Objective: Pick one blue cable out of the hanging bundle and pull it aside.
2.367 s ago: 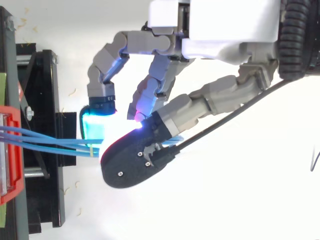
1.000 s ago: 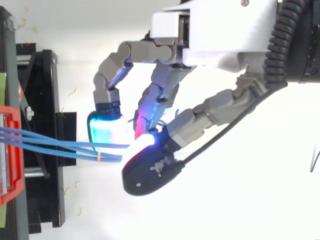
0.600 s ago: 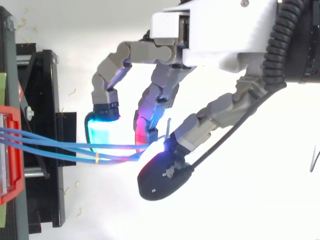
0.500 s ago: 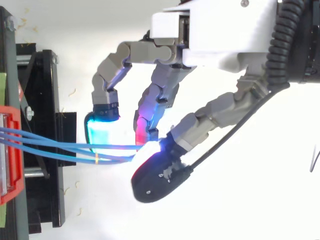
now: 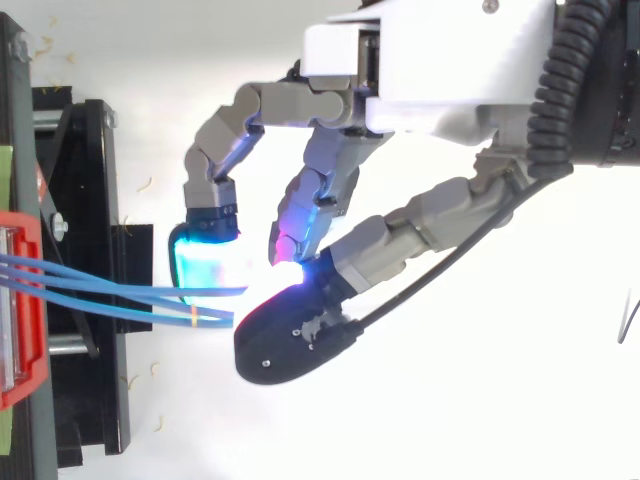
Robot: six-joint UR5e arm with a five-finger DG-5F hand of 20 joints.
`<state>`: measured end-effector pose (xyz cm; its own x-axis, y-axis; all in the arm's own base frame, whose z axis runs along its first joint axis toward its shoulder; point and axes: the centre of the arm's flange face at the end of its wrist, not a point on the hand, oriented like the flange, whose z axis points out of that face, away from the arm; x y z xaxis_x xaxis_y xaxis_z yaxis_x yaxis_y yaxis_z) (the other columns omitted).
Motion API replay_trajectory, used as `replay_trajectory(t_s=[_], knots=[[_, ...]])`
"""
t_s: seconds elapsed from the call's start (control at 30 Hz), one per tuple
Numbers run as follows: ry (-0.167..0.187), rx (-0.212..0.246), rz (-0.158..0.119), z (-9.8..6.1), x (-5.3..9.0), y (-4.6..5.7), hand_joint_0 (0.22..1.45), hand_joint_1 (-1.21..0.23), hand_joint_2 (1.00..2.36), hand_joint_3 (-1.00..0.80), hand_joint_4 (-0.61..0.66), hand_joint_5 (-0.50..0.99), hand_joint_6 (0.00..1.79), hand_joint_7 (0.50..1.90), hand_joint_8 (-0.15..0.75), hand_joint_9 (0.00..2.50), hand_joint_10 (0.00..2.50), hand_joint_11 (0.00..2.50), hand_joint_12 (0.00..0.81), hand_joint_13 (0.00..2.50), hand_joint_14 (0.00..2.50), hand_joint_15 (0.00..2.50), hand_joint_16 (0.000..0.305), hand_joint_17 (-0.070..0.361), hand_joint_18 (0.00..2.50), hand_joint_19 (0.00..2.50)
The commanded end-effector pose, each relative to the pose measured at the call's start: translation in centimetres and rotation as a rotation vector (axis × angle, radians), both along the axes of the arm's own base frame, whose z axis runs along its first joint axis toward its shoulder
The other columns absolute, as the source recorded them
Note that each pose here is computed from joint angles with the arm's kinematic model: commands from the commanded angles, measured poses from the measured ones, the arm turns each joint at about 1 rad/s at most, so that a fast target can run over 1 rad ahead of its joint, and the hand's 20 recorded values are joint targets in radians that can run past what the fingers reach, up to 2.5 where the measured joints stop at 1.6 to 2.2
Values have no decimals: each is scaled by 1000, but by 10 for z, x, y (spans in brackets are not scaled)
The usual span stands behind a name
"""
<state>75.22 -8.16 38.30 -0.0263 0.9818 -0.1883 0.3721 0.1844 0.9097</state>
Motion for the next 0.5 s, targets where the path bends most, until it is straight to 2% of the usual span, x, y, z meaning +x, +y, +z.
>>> replay_trajectory(t_s=[0.0,0.13,0.23,0.33,0.37,0.47], knots=[[-1,0,-1,0,0,0,564,-740,1002,-180,-102,-21,850,822,239,1266,15,361,408,840,17,459,63,141,773,605],[1,0,-1,0,0,0,518,-641,1160,-174,-100,-16,820,837,243,1263,12,300,428,823,16,447,67,150,763,614],[3,0,0,-1,0,0,493,-659,1280,-181,-85,-12,796,878,258,1249,13,310,437,826,16,445,68,153,766,603],[2,1,-2,-1,0,0,499,-776,1229,-139,-55,-25,806,900,271,1231,14,364,440,827,16,460,68,153,780,587],[2,1,-2,-1,0,0,526,-815,1132,-100,-50,-31,816,888,273,1207,15,379,436,817,17,459,67,150,772,593],[3,0,0,-1,0,0,579,-913,1025,-39,-35,-47,860,819,269,1146,17,430,423,785,18,475,64,143,748,594]])
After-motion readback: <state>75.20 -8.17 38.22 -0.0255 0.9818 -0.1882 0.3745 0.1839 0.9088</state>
